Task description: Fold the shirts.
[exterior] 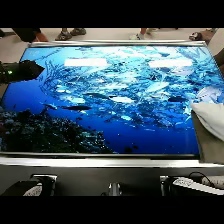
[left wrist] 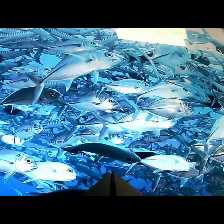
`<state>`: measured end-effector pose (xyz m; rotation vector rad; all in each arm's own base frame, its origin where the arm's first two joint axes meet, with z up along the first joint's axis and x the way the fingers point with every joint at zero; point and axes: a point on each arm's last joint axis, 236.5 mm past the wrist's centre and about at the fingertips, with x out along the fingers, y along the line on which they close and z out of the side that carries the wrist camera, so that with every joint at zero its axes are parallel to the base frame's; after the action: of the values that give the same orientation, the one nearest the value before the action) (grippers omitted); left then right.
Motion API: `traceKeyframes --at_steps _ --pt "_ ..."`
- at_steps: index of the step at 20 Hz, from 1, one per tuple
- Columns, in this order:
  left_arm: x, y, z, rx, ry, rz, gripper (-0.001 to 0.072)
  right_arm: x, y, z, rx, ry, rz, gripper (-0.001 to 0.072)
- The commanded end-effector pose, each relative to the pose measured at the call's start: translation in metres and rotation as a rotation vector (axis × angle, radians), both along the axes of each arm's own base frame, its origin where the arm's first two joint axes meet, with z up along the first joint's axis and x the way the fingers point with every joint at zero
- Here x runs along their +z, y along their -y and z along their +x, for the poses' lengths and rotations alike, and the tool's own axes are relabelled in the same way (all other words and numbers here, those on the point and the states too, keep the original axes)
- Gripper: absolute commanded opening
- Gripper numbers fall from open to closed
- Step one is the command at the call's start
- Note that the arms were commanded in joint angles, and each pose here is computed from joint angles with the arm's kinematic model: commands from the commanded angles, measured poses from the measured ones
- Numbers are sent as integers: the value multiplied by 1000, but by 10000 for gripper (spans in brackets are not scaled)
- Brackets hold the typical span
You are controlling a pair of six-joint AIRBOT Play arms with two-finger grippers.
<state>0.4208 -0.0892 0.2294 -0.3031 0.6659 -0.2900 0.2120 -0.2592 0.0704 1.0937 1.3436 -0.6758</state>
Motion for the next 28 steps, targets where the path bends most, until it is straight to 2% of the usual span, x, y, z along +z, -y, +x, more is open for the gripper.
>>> traceKeyframes --at_steps 1,3,4,5,6,8,10,12,13,15,16,17,18,20,21,22,24,28 --pt "0 0 0 -2 1 2 25 -50 -16 -42 8 -164 46 29" --pt "0 0 0 -2 1 2 25 -71 -10 -56 13 -222 16 58" --pt "0 0 0 -2 1 2 25 -74 -2 -63 9 -252 -17 253" --pt "0 0 0 -2 1 2 26 -74 4 -66 15 -262 -45 632" --pt "0 0 0 -2 2 2 25 -71 11 -62 36 -240 -75 692" --pt "5 -1 4 8 28 -2 25 -48 30 -23 45 -79 -156 692" --pt "16 -6 12 8 69 46 23 6 48 44 101 172 -294 692" --pt "12 -25 24 50 31 186 23 74 43 115 222 354 -478 689" --pt "0 -41 32 102 -24 275 23 97 21 147 296 419 -524 687" --pt "-42 -67 36 190 -183 441 25 107 -61 199 489 484 -492 687" --pt "-75 -67 29 174 -304 469 113 92 -106 208 604 438 -446 686" --pt "-110 -60 11 138 -448 472 439 70 -141 208 706 357 -407 684" --pt "-145 -54 -14 96 -608 474 718 43 -176 201 788 269 -329 679" --pt "-185 -40 -47 28 -702 487 697 -3 -237 180 888 157 -111 675" --pt "-191 -33 -52 28 -661 478 610 -19 -255 170 915 125 -49 674" --pt "-193 -27 -52 48 -605 453 597 -34 -262 163 935 89 -42 674" --pt "-190 -25 -49 86 -564 415 600 -51 -256 161 963 40 -108 677" --pt "-188 -27 -46 87 -552 420 600 -52 -252 161 945 29 -126 672"
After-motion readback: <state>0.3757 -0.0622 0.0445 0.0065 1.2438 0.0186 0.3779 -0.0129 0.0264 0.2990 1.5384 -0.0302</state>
